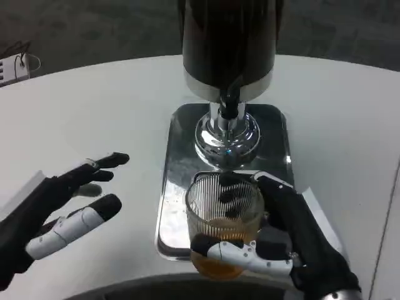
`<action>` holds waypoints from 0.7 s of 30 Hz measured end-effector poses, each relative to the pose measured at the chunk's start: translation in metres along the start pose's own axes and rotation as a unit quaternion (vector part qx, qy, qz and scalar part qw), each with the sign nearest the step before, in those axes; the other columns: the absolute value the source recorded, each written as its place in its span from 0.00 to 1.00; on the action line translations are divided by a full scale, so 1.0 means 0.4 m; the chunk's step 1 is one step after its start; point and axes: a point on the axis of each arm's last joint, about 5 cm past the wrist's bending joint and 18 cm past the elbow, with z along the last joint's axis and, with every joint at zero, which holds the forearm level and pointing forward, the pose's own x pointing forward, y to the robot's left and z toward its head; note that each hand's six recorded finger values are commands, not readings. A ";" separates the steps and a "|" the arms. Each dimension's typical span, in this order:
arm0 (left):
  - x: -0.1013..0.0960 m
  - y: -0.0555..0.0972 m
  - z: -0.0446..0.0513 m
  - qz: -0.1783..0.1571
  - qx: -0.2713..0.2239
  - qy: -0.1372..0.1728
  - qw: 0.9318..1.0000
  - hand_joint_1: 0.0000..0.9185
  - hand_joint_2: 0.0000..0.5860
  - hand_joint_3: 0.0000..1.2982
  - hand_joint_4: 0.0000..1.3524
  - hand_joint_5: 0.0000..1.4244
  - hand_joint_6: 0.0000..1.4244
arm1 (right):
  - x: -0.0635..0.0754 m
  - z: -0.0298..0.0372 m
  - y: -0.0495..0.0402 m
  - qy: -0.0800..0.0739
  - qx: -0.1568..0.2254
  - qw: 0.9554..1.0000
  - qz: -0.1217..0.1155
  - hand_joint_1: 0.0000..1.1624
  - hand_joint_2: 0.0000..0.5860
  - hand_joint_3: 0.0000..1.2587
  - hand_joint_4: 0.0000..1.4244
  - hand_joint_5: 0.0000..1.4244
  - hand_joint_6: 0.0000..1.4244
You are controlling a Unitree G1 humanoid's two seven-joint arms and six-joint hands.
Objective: Grasp the cup under the faucet to collect the drink, then remove the cup.
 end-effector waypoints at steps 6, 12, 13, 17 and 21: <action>0.012 -0.013 0.022 -0.019 0.040 -0.022 0.999 0.00 0.09 0.14 0.07 0.10 0.16 | -0.041 0.033 -0.052 -0.017 -0.003 1.000 0.008 0.87 0.34 0.86 0.94 1.00 1.00; 0.023 -0.029 0.045 -0.038 0.069 -0.047 0.996 0.00 0.09 0.12 0.04 0.08 0.14 | -0.071 0.063 -0.106 -0.028 -0.017 0.999 0.022 0.87 0.34 0.85 0.94 1.00 1.00; 0.025 -0.034 0.050 -0.044 0.073 -0.053 0.995 0.00 0.09 0.12 0.03 0.07 0.14 | -0.075 0.069 -0.116 -0.030 -0.021 0.999 0.024 0.87 0.34 0.85 0.94 1.00 1.00; 0.024 -0.049 0.068 -0.061 0.090 -0.070 0.992 0.00 0.10 0.10 0.00 0.04 0.13 | -0.087 0.090 -0.143 -0.046 -0.031 0.998 0.031 0.87 0.34 0.85 0.94 1.00 1.00; 0.016 -0.068 0.089 -0.079 0.111 -0.089 0.987 0.00 0.10 0.09 0.00 0.03 0.12 | -0.096 0.099 -0.163 -0.048 -0.042 0.997 0.038 0.87 0.34 0.85 0.94 1.00 1.00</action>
